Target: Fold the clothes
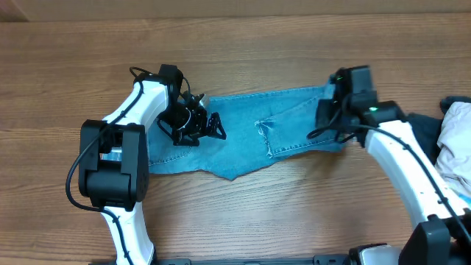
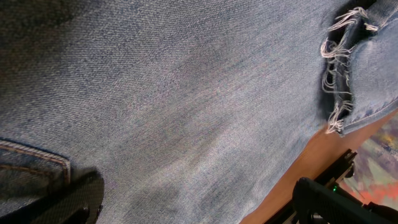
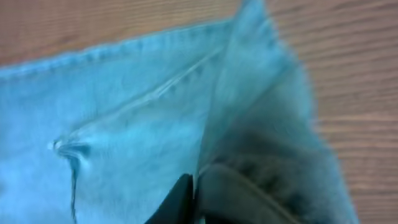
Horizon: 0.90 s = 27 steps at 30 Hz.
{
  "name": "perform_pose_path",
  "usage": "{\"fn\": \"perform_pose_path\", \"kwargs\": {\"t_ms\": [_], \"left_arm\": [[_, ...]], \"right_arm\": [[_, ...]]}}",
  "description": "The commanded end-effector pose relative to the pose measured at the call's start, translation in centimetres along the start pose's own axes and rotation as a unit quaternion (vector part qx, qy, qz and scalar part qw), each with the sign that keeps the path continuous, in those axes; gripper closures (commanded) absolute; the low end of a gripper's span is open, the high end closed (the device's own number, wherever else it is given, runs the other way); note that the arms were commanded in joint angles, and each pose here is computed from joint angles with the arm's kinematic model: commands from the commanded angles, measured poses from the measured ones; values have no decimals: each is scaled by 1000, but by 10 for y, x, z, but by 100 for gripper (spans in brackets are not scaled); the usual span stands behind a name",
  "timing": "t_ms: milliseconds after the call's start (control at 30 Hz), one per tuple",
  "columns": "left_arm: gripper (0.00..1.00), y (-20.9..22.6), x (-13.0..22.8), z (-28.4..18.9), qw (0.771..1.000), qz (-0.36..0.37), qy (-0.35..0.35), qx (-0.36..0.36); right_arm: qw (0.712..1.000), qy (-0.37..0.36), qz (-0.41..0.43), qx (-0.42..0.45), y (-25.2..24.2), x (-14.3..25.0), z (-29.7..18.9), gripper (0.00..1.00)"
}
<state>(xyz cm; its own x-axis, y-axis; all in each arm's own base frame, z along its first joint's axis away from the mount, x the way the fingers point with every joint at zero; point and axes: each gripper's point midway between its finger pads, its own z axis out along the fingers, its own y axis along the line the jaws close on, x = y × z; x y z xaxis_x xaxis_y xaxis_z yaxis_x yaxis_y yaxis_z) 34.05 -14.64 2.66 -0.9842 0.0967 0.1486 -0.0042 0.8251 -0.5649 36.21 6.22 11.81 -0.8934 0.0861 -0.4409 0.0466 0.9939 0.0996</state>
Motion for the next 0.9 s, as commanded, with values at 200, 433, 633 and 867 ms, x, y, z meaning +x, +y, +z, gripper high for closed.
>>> {"fn": "perform_pose_path", "kwargs": {"t_ms": [200, 433, 633, 867], "left_arm": [[0, 8, 2, 6, 1000, -13, 10, -9], [0, 8, 4, 6, 1000, -14, 13, -9], [0, 8, 2, 6, 1000, -12, 10, -9], [0, 8, 2, 6, 1000, -11, 9, -9]], "right_arm": [[998, 19, 32, 44, 19, 23, -12, 68], [958, -21, 278, 63, -54, -3, -58, 53], [898, -42, 415, -142, -99, -23, -105, 37], [845, -13, 522, -116, -161, 13, -88, 0]]}}
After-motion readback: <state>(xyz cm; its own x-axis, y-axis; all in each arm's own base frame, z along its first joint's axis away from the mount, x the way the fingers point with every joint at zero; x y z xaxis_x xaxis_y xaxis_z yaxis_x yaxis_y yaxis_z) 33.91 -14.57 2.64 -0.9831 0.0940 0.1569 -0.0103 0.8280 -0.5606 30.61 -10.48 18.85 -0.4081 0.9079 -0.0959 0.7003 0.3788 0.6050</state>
